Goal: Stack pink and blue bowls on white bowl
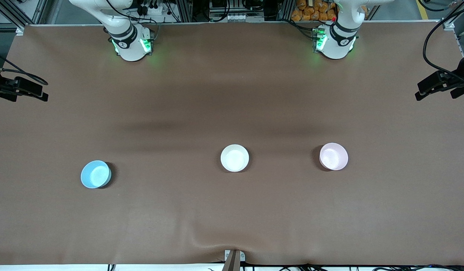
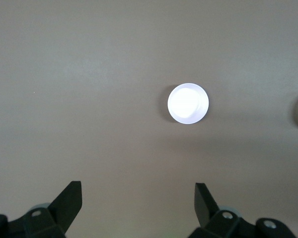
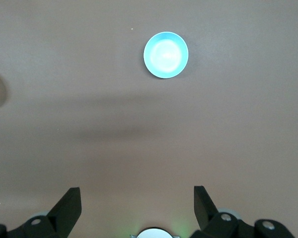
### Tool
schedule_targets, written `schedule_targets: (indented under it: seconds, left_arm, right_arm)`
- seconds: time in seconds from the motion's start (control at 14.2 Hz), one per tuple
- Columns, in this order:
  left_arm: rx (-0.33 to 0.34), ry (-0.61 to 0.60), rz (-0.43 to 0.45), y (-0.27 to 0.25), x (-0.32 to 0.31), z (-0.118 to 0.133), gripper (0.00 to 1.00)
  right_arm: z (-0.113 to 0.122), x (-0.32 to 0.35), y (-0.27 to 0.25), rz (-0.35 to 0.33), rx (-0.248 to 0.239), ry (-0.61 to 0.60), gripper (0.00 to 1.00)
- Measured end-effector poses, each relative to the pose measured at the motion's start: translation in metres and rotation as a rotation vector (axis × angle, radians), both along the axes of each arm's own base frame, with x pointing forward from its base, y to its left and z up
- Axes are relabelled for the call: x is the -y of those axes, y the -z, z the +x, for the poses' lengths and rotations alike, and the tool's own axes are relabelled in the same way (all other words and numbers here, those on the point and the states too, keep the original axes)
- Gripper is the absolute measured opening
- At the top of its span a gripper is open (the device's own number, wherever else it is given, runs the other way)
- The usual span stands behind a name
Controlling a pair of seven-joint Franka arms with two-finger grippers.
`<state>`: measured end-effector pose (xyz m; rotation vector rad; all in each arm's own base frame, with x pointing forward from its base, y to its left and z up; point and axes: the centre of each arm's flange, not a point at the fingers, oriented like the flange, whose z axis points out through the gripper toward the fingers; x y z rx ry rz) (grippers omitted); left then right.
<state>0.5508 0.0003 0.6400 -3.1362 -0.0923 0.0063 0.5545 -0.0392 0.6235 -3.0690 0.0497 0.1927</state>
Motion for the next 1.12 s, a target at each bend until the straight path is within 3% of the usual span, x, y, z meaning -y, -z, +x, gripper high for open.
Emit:
schedule_targets:
  seconds: [0.28, 0.49, 0.84, 1.12]
  left_arm:
    - [-0.058, -0.006, 0.000, 0.032, -0.003, 0.014, 1.00]
    - [-0.090, -0.004, -0.001, 0.072, -0.007, 0.037, 1.00]
    - [-0.110, 0.013, -0.002, 0.166, -0.005, 0.087, 1.00]
    - [-0.090, 0.060, -0.004, 0.239, 0.025, 0.117, 1.00]
  right_arm:
    - [0.001, 0.001, 0.001, 0.000, 0.000, 0.002, 1.00]
    - [0.015, 0.004, 0.019, -0.001, -0.001, 0.007, 1.00]
    - [0.064, 0.012, 0.066, -0.015, 0.099, 0.024, 1.00]
    - [0.111, 0.018, 0.135, -0.028, 0.163, 0.035, 1.00]
